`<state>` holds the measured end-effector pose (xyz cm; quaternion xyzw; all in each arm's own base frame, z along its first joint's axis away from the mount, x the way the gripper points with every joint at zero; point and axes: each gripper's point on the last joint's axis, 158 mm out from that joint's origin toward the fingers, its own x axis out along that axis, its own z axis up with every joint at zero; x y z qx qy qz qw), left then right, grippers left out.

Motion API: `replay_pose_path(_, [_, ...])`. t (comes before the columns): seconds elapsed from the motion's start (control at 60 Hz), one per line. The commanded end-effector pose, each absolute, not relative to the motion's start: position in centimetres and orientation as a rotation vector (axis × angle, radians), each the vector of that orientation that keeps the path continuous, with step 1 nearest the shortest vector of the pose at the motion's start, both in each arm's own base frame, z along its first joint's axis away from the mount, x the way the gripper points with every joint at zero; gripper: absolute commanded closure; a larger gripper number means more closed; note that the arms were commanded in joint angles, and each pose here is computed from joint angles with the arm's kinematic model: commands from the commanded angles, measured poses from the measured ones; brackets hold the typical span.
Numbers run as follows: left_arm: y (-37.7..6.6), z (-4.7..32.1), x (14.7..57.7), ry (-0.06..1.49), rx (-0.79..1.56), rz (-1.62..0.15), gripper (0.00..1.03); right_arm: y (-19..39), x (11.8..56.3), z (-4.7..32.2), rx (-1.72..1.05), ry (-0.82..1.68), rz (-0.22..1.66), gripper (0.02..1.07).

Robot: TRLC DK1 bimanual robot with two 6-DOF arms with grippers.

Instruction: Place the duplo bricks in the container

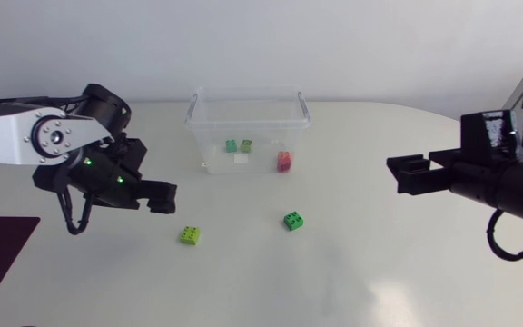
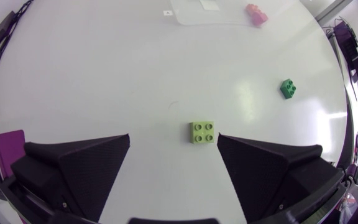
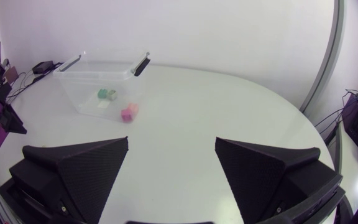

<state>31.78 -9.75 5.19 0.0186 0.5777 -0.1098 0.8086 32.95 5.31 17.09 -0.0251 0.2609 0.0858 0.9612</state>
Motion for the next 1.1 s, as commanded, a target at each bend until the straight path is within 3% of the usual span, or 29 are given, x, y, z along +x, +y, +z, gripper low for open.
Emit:
replay_pose_path(0.0, [-11.0, 5.1, 32.4, 1.249, 0.05, -0.264, 0.06, 6.4, 33.5, 16.3, -0.025, 0.589, 0.204, 0.06])
replay_pose_path(0.317, [-13.6, 1.2, 32.2, 1.395, 0.127, -0.259, 0.11, 9.7, 30.9, 10.5, -0.139, 0.939, 0.419, 0.06])
replay_pose_path(0.867, [-14.4, -2.9, 31.5, 1.521, 0.194, -0.211, 0.28, 12.7, 33.2, 5.1, -0.273, 1.076, 0.39, 0.07])
replay_pose_path(0.967, [-14.4, -3.2, 31.8, 1.517, 0.187, -0.206, 0.45, 13.2, 33.4, 3.8, -0.296, 1.094, 0.396, 0.07])
replay_pose_path(1.033, [-14.5, -3.4, 32.0, 1.513, 0.184, -0.206, 0.71, 13.7, 33.6, 3.3, -0.306, 1.1, 0.404, 0.07])
replay_pose_path(1.083, [-14.5, -3.7, 31.8, 1.523, 0.182, -0.206, 0.77, 14.1, 33.7, 2.8, -0.315, 1.108, 0.408, 0.07])
